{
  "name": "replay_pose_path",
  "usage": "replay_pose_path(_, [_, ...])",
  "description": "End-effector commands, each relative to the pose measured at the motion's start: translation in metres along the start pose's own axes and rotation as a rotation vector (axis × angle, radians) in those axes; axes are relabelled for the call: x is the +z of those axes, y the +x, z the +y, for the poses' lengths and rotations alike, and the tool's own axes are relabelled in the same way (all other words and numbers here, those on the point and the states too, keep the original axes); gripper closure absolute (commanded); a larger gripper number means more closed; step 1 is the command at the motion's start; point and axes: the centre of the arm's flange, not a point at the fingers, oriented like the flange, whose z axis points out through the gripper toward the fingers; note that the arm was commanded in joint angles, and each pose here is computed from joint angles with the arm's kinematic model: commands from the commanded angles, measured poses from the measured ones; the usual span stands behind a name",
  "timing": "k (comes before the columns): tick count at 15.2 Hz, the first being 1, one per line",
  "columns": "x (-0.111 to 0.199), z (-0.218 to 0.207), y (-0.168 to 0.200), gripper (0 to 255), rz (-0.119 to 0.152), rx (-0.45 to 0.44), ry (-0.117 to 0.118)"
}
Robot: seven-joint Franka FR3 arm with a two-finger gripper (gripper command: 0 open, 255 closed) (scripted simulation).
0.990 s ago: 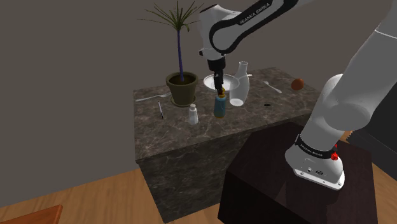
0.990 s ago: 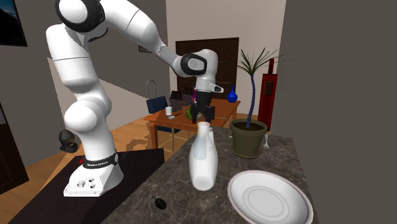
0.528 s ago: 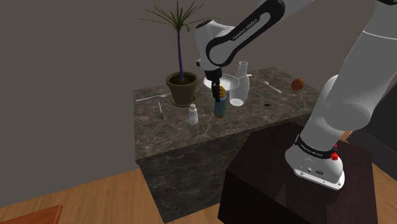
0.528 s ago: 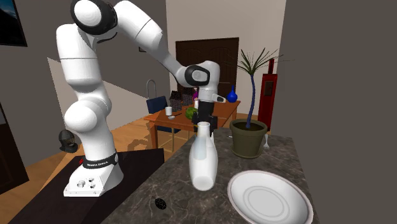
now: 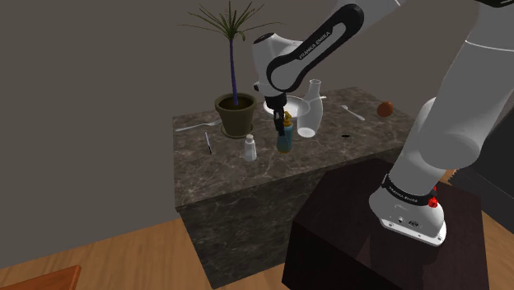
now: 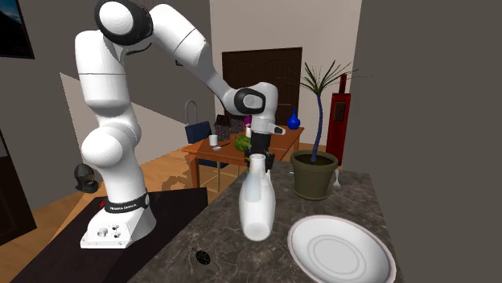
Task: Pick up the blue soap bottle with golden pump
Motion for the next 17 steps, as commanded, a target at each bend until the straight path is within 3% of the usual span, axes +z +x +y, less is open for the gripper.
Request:
replay_pose_path(1, [0.001,0.0,0.0,255,-0.001,0.0,0.0])
replay_pose_path(6, [0.001,-0.001,0.0,255,-0.001,0.0,0.0])
replay_pose_path(17, [-0.056,0.003,-0.014,255,-0.001,0.0,0.0])
